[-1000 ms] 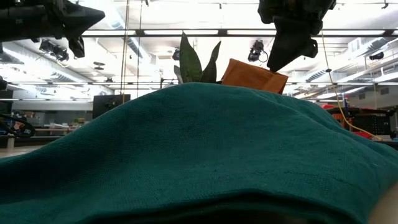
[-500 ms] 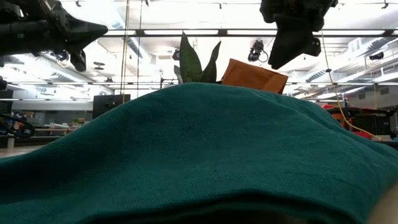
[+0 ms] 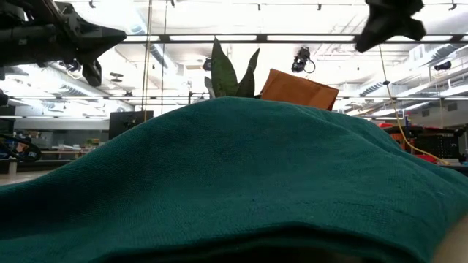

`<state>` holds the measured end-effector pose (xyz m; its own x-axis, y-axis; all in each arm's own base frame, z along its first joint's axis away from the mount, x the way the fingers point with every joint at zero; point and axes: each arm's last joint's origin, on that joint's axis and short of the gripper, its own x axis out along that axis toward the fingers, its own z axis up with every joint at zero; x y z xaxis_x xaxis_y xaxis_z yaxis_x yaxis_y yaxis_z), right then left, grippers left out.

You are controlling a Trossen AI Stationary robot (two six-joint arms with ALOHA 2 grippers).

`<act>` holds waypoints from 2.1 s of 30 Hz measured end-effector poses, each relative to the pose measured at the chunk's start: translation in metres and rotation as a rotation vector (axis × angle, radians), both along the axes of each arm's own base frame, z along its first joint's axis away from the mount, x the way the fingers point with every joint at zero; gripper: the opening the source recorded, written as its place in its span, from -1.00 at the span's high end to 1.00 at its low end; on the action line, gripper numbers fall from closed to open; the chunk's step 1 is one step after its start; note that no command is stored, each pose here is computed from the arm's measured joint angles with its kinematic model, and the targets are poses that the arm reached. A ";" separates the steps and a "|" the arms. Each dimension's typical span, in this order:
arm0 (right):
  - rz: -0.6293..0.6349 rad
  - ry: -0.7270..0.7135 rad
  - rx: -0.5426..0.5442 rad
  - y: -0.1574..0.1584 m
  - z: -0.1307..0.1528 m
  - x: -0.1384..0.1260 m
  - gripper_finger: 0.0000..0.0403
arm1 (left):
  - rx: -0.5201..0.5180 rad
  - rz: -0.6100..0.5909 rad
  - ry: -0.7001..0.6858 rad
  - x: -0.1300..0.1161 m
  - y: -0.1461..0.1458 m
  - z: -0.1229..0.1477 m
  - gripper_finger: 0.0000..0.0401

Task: Pick and placing Produce into tupperware
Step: Return to Home Position

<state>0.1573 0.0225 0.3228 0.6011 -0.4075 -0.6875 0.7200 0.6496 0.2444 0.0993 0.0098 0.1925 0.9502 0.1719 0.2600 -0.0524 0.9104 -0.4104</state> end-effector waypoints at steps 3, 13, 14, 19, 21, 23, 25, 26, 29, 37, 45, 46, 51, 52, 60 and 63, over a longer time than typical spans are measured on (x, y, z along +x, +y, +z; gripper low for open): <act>-0.013 -0.084 0.014 -0.004 -0.013 -0.015 1.00 | -0.022 -0.005 -0.003 0.000 0.000 0.000 0.90; 0.068 -0.387 0.028 -0.011 -0.073 -0.035 1.00 | -0.024 -0.005 0.002 0.000 0.000 -0.001 0.77; 0.075 -0.389 0.021 -0.013 -0.076 -0.039 1.00 | -0.023 -0.005 0.002 0.000 0.000 -0.001 0.78; 0.135 -0.420 -0.020 -0.018 -0.088 -0.056 1.00 | -0.023 -0.005 0.002 0.000 0.000 -0.001 0.82; 0.150 -0.443 -0.023 -0.019 -0.092 -0.062 1.00 | -0.024 -0.005 0.002 0.000 0.000 -0.001 0.83; 0.171 -0.469 -0.021 -0.019 -0.096 -0.067 1.00 | -0.023 -0.005 0.002 0.000 0.000 -0.001 0.85; 0.196 -0.488 -0.020 -0.020 -0.101 -0.072 1.00 | -0.023 -0.005 0.002 0.000 0.000 -0.001 0.86; 0.203 -0.500 -0.023 -0.020 -0.104 -0.074 1.00 | -0.024 -0.005 0.002 0.000 0.000 -0.001 0.86; 0.249 -0.534 -0.026 -0.020 -0.108 -0.079 1.00 | -0.023 -0.005 0.002 0.000 0.000 -0.001 0.85; 0.406 -0.616 -0.050 -0.017 -0.111 -0.083 1.00 | -0.023 -0.004 0.003 0.000 0.000 -0.001 0.80; 0.452 -0.821 -0.088 -0.014 -0.119 -0.073 1.00 | -0.023 -0.005 0.003 0.000 0.000 -0.001 0.86; 0.462 -0.845 -0.084 -0.013 -0.122 -0.071 1.00 | -0.023 -0.004 0.003 0.000 0.000 -0.001 0.87; 0.486 -0.955 -0.050 -0.011 -0.134 -0.065 1.00 | -0.023 -0.005 0.003 0.000 0.000 -0.001 0.86; 0.485 -0.964 -0.049 -0.011 -0.135 -0.064 1.00 | -0.023 -0.005 0.003 0.000 0.000 -0.001 0.85; 0.486 -0.957 -0.057 -0.011 -0.139 -0.063 1.00 | -0.023 -0.005 0.003 0.000 0.000 -0.001 0.80; 0.482 -0.953 -0.074 -0.013 -0.139 -0.063 1.00 | -0.023 -0.005 0.003 0.000 0.000 -0.001 0.80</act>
<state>0.0947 0.0097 0.1834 0.9859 -0.0048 0.1671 -0.0837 0.8510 0.5185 0.0995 0.0100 0.1914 0.9517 0.1734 0.2534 -0.0494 0.9010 -0.4311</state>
